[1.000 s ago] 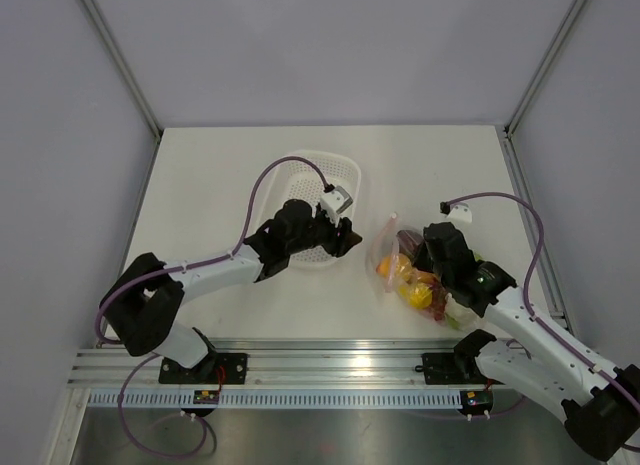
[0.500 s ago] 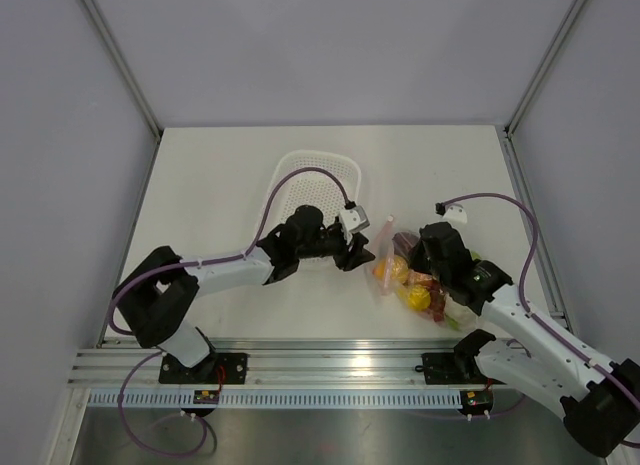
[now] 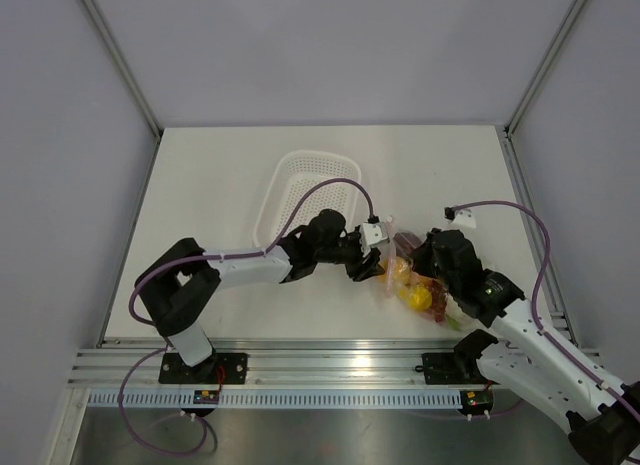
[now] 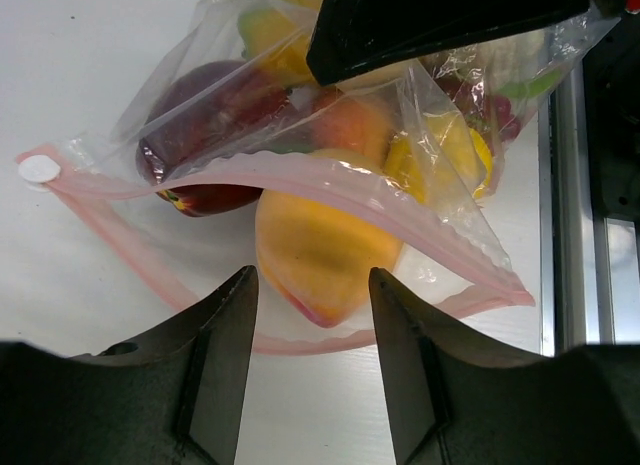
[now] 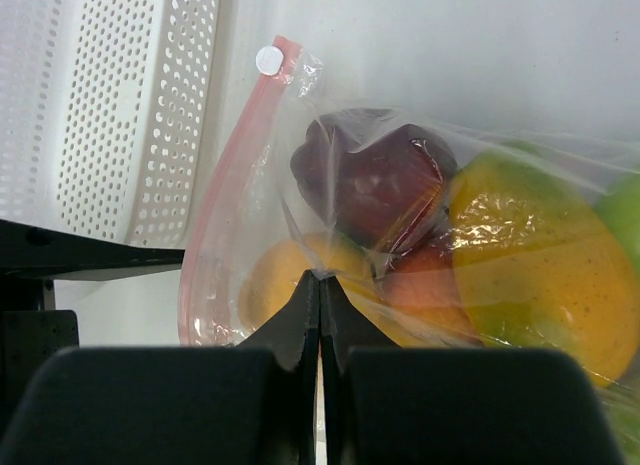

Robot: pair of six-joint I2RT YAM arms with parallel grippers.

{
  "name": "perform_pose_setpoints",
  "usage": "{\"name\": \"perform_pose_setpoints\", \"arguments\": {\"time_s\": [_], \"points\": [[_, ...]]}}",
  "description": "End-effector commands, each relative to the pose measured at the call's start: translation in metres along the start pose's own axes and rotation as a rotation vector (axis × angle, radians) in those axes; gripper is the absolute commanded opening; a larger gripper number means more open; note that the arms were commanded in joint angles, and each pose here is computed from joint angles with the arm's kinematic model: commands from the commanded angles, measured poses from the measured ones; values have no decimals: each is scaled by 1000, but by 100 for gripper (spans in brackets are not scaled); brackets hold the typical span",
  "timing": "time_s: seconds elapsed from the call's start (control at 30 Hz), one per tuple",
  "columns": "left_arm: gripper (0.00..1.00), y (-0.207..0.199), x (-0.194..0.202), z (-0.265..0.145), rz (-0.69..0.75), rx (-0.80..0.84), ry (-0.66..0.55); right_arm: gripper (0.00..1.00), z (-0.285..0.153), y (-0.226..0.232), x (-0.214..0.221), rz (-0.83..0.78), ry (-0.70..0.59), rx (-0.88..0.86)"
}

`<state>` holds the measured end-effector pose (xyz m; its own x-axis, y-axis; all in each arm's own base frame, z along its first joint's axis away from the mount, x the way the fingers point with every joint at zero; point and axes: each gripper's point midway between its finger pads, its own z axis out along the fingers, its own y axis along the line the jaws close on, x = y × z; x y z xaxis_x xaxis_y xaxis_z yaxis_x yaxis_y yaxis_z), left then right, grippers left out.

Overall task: Open the zip-top bag and remove the fake food
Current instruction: Open the zipper of the food storage bag at the center of the board.

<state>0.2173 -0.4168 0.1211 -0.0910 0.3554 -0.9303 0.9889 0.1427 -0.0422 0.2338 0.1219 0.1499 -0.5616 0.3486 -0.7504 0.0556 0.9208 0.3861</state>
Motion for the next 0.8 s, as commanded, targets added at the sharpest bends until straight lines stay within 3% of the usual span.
{"name": "perform_pose_setpoints", "arguments": {"time_s": [0.0,0.13,0.77], "points": [[54,-6,-20,7,38,55,-48,0,2,14,-10,27,-31,-54],[60,-11,-22,7,29,75,-78,0,4,16,-8,27,-18,-57],[69,-27,-11,24,-23,171,-71,0,3,17,-8,38,-22,-67]]}}
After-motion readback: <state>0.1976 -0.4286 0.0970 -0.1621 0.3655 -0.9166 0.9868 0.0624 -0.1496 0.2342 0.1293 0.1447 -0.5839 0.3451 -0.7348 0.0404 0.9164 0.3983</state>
